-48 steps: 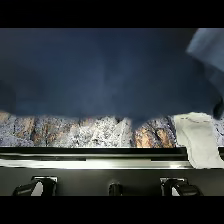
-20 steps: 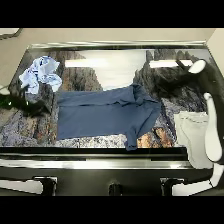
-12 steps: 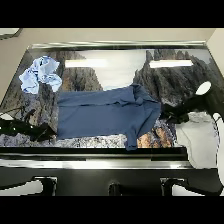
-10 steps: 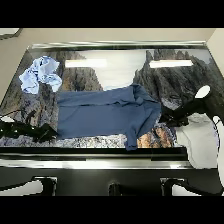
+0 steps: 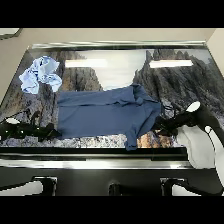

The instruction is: Fold the shirts.

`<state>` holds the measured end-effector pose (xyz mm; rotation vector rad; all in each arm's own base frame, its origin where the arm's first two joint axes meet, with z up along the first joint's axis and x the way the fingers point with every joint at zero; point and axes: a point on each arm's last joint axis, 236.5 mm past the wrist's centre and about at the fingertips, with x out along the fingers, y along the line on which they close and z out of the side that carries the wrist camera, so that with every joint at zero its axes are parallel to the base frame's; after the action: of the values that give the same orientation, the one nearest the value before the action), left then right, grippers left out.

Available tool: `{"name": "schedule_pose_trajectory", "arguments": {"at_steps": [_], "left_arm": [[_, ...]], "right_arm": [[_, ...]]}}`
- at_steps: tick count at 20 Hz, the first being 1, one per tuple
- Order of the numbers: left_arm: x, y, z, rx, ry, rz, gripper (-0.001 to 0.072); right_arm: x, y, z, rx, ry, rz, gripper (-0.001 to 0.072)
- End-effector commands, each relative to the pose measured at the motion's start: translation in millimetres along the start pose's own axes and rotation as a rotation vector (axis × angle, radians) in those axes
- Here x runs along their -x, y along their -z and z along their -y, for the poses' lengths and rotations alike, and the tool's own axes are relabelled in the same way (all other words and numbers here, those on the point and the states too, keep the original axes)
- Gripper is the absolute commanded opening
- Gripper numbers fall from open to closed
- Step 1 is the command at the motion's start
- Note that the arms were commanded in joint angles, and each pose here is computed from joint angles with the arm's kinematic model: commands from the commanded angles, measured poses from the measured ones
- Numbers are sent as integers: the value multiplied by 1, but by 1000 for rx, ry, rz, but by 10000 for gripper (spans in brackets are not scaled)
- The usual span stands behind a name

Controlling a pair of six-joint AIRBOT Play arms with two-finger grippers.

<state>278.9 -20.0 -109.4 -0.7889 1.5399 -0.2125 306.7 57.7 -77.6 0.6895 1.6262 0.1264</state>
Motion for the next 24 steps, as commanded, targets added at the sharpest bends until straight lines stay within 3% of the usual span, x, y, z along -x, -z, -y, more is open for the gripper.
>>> {"name": "schedule_pose_trajectory", "arguments": {"at_steps": [1,6,7,9,12,15,17,19,21,24], "left_arm": [[-1,6,1,-9,5,-24,25],[-1,10,3,-10,12,-40,25],[-1,10,3,-10,12,-41,25],[0,10,4,-13,14,-44,25],[30,-11,23,-83,19,12,24],[144,-71,94,-312,-33,366,24],[271,-83,178,-491,-71,736,24],[412,-37,272,-663,-77,1161,24],[516,49,336,-773,-72,1525,24],[562,143,366,-786,9,1739,24]], "right_arm": [[-26,-17,-11,-45,-80,58,392],[-33,-54,-23,-43,-63,228,390],[-34,-56,-26,-38,-61,242,337],[-35,-55,-31,-29,-62,239,47],[5,-65,-49,43,-79,318,44],[129,-91,-102,408,-34,618,42],[265,-85,-151,693,102,960,42],[424,-32,-194,806,225,1384,42],[540,60,-218,805,240,1728,42],[590,155,-222,772,135,1913,42]]}}
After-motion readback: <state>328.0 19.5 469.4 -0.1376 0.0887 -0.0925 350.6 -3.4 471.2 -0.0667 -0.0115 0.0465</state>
